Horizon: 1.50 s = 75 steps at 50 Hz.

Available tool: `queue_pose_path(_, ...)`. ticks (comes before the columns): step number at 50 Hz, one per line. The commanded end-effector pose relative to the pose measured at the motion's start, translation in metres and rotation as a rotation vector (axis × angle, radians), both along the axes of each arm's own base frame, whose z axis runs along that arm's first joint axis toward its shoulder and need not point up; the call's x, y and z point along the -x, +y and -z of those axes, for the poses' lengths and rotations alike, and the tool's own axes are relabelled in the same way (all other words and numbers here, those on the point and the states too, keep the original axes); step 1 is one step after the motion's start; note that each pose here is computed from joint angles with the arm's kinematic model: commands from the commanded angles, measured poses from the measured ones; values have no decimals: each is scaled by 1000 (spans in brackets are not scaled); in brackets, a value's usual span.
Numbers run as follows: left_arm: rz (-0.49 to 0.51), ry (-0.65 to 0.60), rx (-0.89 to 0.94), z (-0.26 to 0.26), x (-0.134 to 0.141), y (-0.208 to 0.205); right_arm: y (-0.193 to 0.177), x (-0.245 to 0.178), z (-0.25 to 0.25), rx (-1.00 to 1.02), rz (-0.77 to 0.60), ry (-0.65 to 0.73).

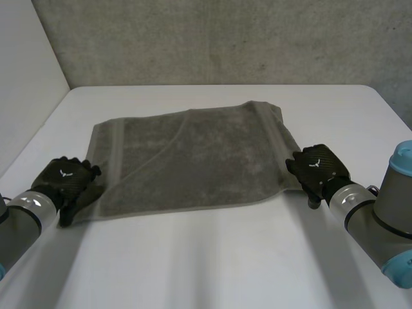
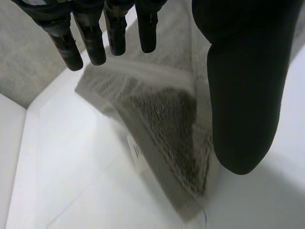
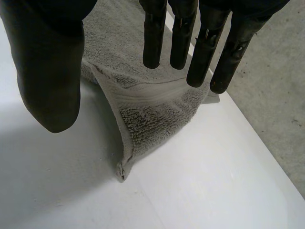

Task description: Fold the towel.

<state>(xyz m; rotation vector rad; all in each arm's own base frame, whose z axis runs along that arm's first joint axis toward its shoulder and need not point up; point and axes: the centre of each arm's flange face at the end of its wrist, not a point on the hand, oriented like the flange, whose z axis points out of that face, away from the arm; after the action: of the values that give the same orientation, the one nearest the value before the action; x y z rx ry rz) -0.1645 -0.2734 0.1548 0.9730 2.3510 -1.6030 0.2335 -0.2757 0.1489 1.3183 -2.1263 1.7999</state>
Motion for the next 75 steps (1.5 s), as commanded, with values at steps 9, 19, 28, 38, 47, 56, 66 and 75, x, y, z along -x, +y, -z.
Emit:
queue_pose_path(9,9,-11,-89,32,2,-3,0,0,0,0,0,1)
queue_pose_path(19,21,-10,-69,34,6,-10,0,0,1,0,0,1)
queue_pose_path(28,41,-8,-23,42,14,-23,0,0,1,3,0,1)
queue_pose_path(38,73,-6,-16,54,25,-30,0,0,1,3,0,1)
queue_pose_path(47,73,6,49,48,29,-40,-3,1,0,11,8,-2)
queue_pose_path(56,64,32,143,29,29,-44,-15,11,-2,7,58,-47)
queue_pose_path(66,34,95,162,21,28,-48,-34,24,-9,-71,114,-236)
queue_pose_path(75,26,104,175,16,26,-50,-43,20,0,-148,108,-329)
